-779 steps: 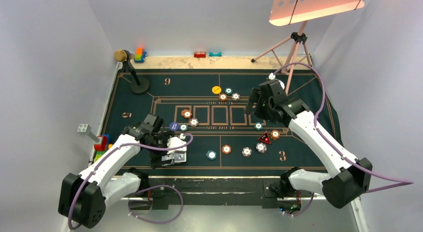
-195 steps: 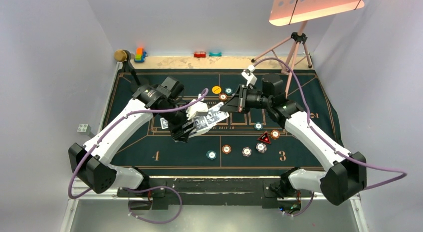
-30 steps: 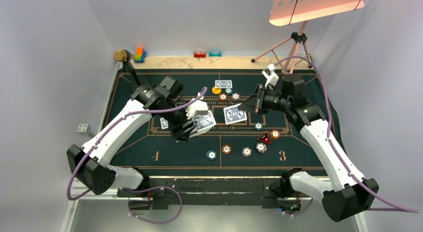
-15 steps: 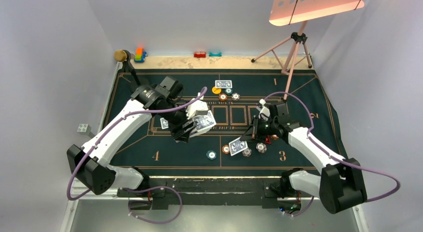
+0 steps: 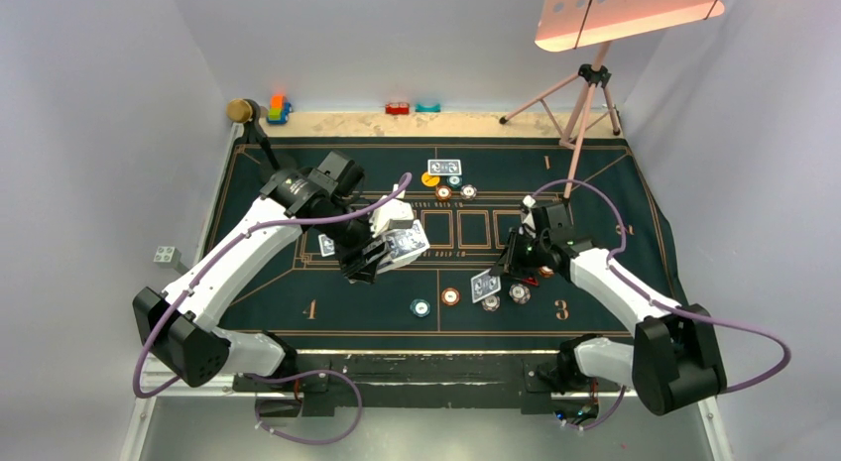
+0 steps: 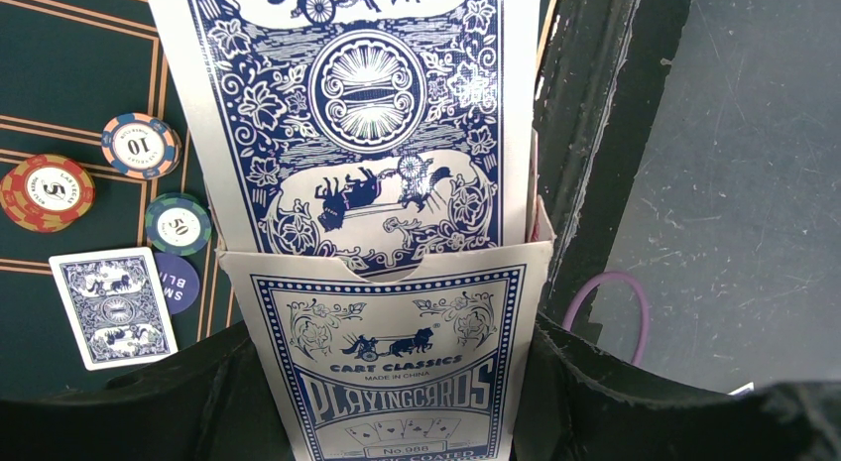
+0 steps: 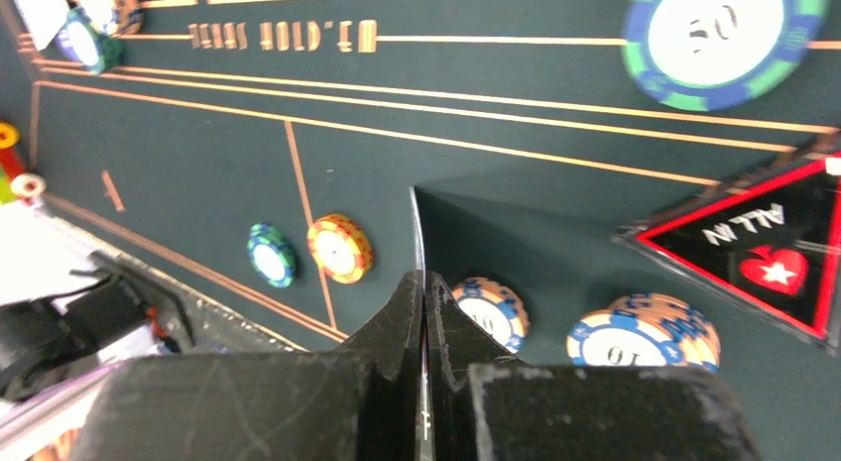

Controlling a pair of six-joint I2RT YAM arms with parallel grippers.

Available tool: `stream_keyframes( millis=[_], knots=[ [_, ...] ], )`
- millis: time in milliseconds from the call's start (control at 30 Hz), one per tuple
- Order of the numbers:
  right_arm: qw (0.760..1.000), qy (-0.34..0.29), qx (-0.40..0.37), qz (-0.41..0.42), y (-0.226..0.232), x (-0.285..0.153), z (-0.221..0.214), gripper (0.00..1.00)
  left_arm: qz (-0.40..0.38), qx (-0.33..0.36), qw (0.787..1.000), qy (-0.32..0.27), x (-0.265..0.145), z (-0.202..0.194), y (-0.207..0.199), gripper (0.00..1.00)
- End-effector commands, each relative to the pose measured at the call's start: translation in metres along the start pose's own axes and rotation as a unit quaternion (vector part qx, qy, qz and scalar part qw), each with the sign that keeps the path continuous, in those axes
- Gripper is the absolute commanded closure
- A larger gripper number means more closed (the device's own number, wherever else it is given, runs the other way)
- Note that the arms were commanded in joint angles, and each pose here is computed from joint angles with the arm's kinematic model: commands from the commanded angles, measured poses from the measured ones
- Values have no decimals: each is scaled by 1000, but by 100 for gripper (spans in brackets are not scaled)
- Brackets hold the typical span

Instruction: Distribute texas hold em gaming equipment

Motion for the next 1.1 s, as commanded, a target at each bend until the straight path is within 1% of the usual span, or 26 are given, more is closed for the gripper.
stream_keyframes(
  millis=[0,33,67,100,133,167,200,233,267,500,567,600,633,667,733,833,933,1067],
  knots=[
    [996,-66,-18,-57,-10,-10,18,100,5,18,1000,-25,-7,12,0,100],
    [995,-74,-20,-59,-9,-13,19,98,5,18,1000,-25,-7,12,0,100],
    [995,-79,-20,-61,-10,-14,20,94,4,17,1000,-25,-6,12,0,100],
    [994,-82,-18,-68,-11,-15,21,86,3,16,1000,-26,-6,13,1,100],
    [993,-85,-17,-75,-12,-16,23,73,3,16,999,-27,-7,13,0,100],
    [993,-86,-16,-82,-13,-18,23,64,3,16,1000,-27,-7,13,1,100],
    [992,-90,-16,-87,-13,-20,25,58,3,16,999,-27,-7,13,0,100],
    [992,-95,-17,-87,-11,-22,26,53,3,16,1000,-27,-7,13,0,100],
    [991,-99,-19,-86,-10,-26,26,50,3,16,1000,-26,-7,13,0,100],
    [986,-152,-30,-61,23,-62,44,43,2,17,1000,-25,-7,11,-1,100],
    [988,-150,-39,-22,42,-72,44,41,1,17,1000,-26,-7,12,-1,100],
    [987,-150,-48,2,51,-76,44,37,1,17,999,-27,-7,12,-1,100],
    [988,-138,-59,39,63,-80,40,31,1,17,999,-27,-6,12,-1,100],
    [988,-111,-70,87,79,-84,32,27,0,17,999,-27,-6,11,-1,100],
    [981,-73,-82,161,103,-94,22,19,0,17,999,-28,-6,12,-1,100],
    [962,-33,-93,255,136,-110,12,14,0,18,999,-28,-5,12,0,100],
    [946,-16,-106,307,163,-121,8,12,1,18,999,-28,-6,13,0,100],
    [935,24,-137,325,199,-112,-7,10,0,16,999,-29,-6,14,0,100]
  ],
)
Point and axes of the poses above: each gripper's point midway between its finger pads, its own x axis out along the fingers, its own y axis along the line the jaws close on, z = x × y, the point moved 4 cm from there along -x, back along the fingers, and after that the axes turned 13 degrees about x, right-handed, at the moved point
